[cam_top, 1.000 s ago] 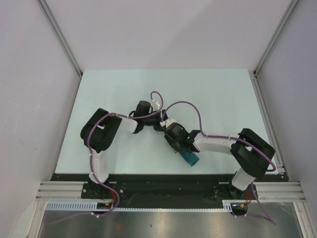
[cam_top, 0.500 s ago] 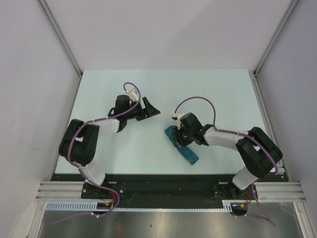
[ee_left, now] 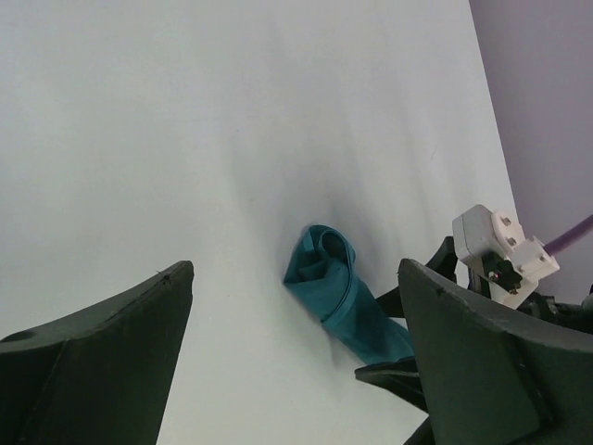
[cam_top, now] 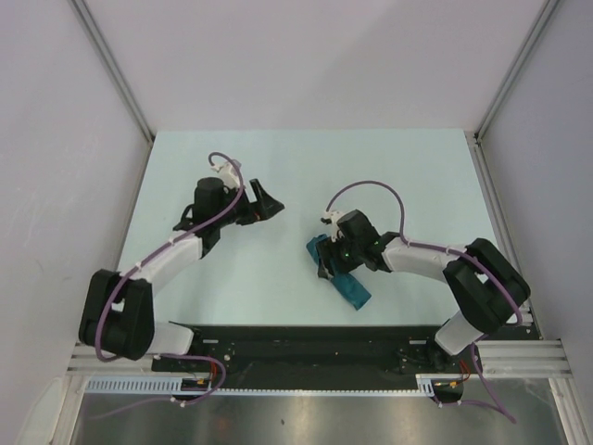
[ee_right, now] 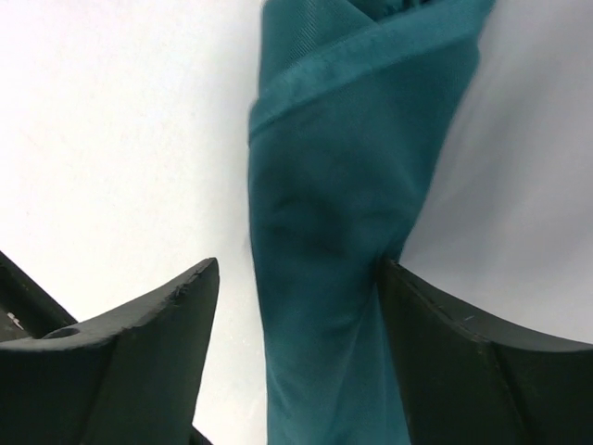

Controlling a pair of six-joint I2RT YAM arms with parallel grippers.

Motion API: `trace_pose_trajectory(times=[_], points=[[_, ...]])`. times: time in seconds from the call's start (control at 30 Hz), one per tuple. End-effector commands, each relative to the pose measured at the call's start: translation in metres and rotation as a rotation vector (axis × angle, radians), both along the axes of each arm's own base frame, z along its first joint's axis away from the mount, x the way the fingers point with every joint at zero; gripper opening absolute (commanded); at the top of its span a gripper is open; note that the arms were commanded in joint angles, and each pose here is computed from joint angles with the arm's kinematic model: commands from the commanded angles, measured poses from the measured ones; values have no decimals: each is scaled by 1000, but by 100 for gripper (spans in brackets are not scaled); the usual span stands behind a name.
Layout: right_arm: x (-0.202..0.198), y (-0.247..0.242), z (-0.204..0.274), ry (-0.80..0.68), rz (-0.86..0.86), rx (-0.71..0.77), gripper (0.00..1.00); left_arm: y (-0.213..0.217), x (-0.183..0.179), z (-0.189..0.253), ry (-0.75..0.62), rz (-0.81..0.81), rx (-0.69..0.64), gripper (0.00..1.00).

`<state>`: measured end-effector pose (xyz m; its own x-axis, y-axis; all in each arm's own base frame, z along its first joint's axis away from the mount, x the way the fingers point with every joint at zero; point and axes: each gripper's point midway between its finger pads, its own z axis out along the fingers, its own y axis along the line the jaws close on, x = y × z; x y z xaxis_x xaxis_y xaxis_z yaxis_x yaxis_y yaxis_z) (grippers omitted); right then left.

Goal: Fold the napkin, place the utensils inside, and roll it up
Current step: Roll the napkin with the utensil

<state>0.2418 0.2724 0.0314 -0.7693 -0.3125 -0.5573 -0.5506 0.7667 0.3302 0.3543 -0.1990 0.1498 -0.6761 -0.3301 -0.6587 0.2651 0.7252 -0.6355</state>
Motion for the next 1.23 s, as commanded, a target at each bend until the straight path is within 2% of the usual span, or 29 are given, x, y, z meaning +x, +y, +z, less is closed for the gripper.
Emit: trace_pose_trajectory(times=[0.0,0.13,0.27,0.4,0.5,0.63,0.8,0.93,1.2], points=[[-2,-13,17,-22,-14,-16,79,33,-8,25,-55,59,37,98],[6,-15,51,-90,-25,39,85,55,-15,45,-80,106,57,100],[19,-28,73,-143,-77,63,86,77,-27,61,-92,134,89,100],[37,-55,87,-189,-199,85,87,92,-43,82,-133,105,70,100],[49,-85,99,-224,-324,128,87,107,-54,100,-210,84,95,100],[60,-130,113,-285,-490,203,87,103,-74,113,-339,-47,135,100],[65,-173,134,-429,-635,208,87,89,-92,137,-489,-118,82,100],[59,-187,147,-517,-669,194,87,97,-84,129,-451,-66,114,100],[53,-195,149,-561,-681,177,87,105,-83,127,-467,-11,152,100]])
